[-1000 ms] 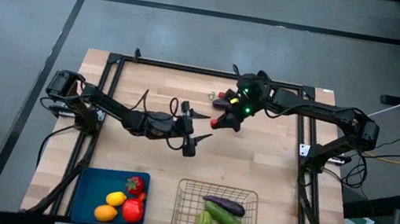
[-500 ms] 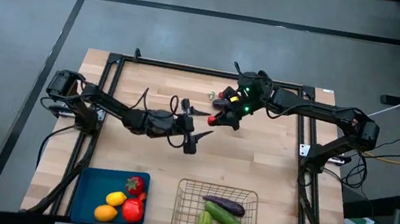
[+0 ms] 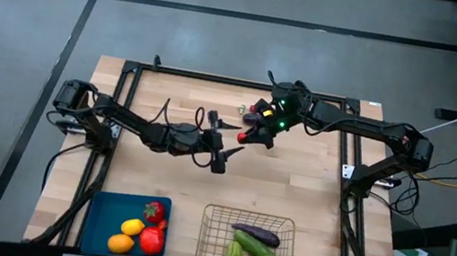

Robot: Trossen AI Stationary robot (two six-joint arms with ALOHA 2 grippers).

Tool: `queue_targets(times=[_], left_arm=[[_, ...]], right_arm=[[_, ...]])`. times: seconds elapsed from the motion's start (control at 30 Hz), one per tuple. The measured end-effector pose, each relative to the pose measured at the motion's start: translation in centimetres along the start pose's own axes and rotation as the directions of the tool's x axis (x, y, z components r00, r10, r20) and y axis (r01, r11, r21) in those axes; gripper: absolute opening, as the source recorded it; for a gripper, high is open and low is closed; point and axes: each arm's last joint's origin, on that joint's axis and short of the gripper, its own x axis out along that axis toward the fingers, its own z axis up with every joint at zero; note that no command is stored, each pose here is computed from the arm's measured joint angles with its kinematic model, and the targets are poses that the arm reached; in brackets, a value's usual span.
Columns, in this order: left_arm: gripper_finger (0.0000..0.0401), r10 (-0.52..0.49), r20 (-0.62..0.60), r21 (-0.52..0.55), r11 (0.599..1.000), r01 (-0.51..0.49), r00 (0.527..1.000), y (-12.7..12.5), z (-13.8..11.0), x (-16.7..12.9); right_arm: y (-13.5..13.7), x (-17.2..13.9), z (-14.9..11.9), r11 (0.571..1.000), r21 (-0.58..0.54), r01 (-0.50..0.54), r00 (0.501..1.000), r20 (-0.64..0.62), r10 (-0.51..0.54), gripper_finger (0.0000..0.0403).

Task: Sort produce into baskets
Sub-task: Put the small tomato into the blue bin

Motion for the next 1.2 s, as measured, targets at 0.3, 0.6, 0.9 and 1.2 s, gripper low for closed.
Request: queue_targets(times=[0.3, 0.6, 0.9, 1.2], left_arm=[[0.0276, 0.000, 0.001, 0.067, 0.998, 0.000, 1.000, 0.07, 0.53, 0.22], [0.0255, -0.012, -0.032, 0.045, 0.999, 0.014, 0.999, -0.08, 0.20, 0.20], [0.0165, -0.012, -0.032, 0.013, 1.000, 0.012, 0.999, -0.08, 0.20, 0.20], [0.0118, -0.012, -0.038, 0.007, 1.000, 0.012, 0.999, -0.09, 0.14, 0.20]], right_arm=[[-0.03, 0.00, 0.01, 1.000, 0.000, 0.011, 1.000, 0.005, -0.011, 0.0117], [-0.03, 0.00, 0.01, 1.000, 0.000, 0.011, 1.000, 0.005, -0.011, 0.0117], [-0.03, 0.01, -0.01, 1.000, 0.001, 0.010, 1.000, 0.003, -0.010, 0.0117], [-0.12, 0.01, -0.04, 0.999, 0.008, 0.037, 0.999, 0.008, -0.037, 0.0121]])
